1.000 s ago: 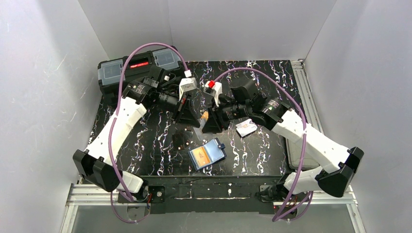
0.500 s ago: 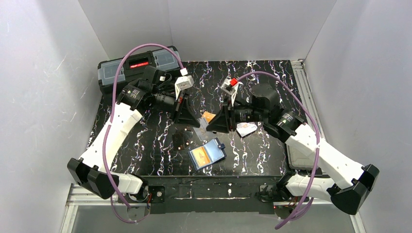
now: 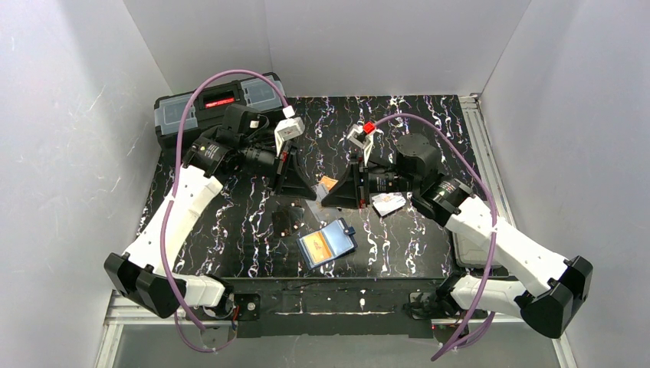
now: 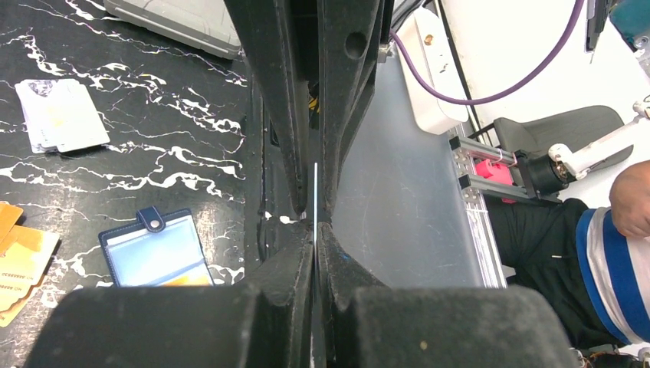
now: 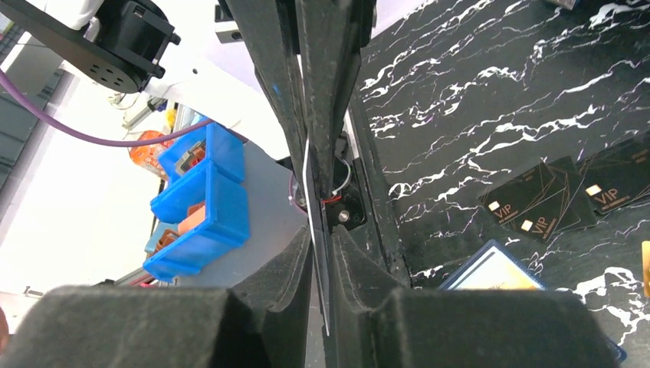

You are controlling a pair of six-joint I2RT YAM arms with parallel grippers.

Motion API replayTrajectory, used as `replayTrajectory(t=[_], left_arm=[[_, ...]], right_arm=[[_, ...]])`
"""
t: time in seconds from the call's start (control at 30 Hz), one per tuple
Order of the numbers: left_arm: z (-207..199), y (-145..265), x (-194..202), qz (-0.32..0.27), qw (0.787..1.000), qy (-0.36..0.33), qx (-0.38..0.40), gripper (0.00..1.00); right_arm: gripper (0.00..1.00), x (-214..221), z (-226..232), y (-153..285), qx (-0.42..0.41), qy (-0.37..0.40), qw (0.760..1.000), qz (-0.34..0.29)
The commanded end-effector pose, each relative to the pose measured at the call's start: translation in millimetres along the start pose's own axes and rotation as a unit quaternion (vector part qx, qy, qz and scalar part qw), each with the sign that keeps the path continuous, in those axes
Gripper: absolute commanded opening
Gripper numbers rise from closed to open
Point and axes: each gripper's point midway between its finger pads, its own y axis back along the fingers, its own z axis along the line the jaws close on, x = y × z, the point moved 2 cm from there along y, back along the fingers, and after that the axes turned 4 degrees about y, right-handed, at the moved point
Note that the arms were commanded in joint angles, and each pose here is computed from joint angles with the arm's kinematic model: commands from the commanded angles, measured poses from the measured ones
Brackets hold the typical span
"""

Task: Put the credit cards into the card holder
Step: Insert the credit card into the card holder.

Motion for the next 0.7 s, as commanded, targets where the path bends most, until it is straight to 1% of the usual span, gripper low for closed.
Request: replayTrajectory(t=[0.0, 0.07, 0.1, 0.17, 0.27, 0.3, 0.33, 0.37, 0.4, 0.43, 0.5, 0.53, 0.57, 0.6, 0.67], left_arm=[[-11, 2, -1, -0.008, 1.0, -0.008, 0.01, 0.0], [-11, 1, -1, -0.008, 1.0, -0.007, 0.01, 0.0], [-11, 1, -1, -0.007, 1.0, -0.006, 0.01, 0.0], [-10, 1, 1, -0.007, 1.0, -0.004, 0.01, 0.0], [-7, 1, 4, -0.004, 1.0, -0.002, 0.002, 0.0], [-4, 1, 6, -0.002, 1.0, -0.001, -0.006, 0.03], [0, 1, 10, 0.002, 1.0, 0.001, -0.017, 0.2], [5, 2, 15, 0.01, 0.999, -0.002, -0.03, 0.34], [10, 3, 22, 0.022, 0.999, -0.009, -0.044, 0.46], [17, 5, 32, 0.039, 0.997, -0.022, -0.064, 0.57], [35, 10, 56, 0.073, 0.991, -0.042, -0.103, 0.73], [43, 13, 70, 0.094, 0.987, -0.056, -0.118, 0.77], [52, 14, 83, 0.108, 0.983, -0.059, -0.134, 0.79], [62, 16, 93, 0.116, 0.979, -0.064, -0.155, 0.79], [74, 19, 118, 0.142, 0.971, -0.092, -0.168, 0.79]], right_arm=[[0.23, -11, 10, 4, -0.019, 0.02, 0.999, -0.024], [0.2, -12, 10, 3, -0.019, 0.023, 0.999, -0.029], [0.16, -12, 8, 3, -0.018, 0.022, 0.999, -0.03], [0.01, -14, 8, 4, -0.015, 0.023, 0.999, -0.034], [0.01, -16, 6, 7, -0.006, 0.023, 0.999, -0.043], [0.01, -16, 5, 9, -0.002, 0.023, 0.999, -0.044], [0.01, -15, 3, 10, 0.005, 0.02, 0.999, -0.045], [0.01, -15, -1, 12, 0.016, 0.018, 0.999, -0.045], [0.01, -8, -8, 14, 0.032, 0.003, 0.999, -0.034], [0.01, -3, -17, 16, 0.048, -0.008, 0.998, -0.026], [0.01, 16, -42, 19, 0.1, -0.033, 0.994, -0.003], [0.01, 28, -56, 19, 0.131, -0.045, 0.99, 0.013], [0.01, 41, -68, 20, 0.156, -0.057, 0.986, 0.031], [0.01, 54, -79, 21, 0.176, -0.069, 0.981, 0.048], [0.01, 80, -101, 21, 0.214, -0.098, 0.969, 0.079]])
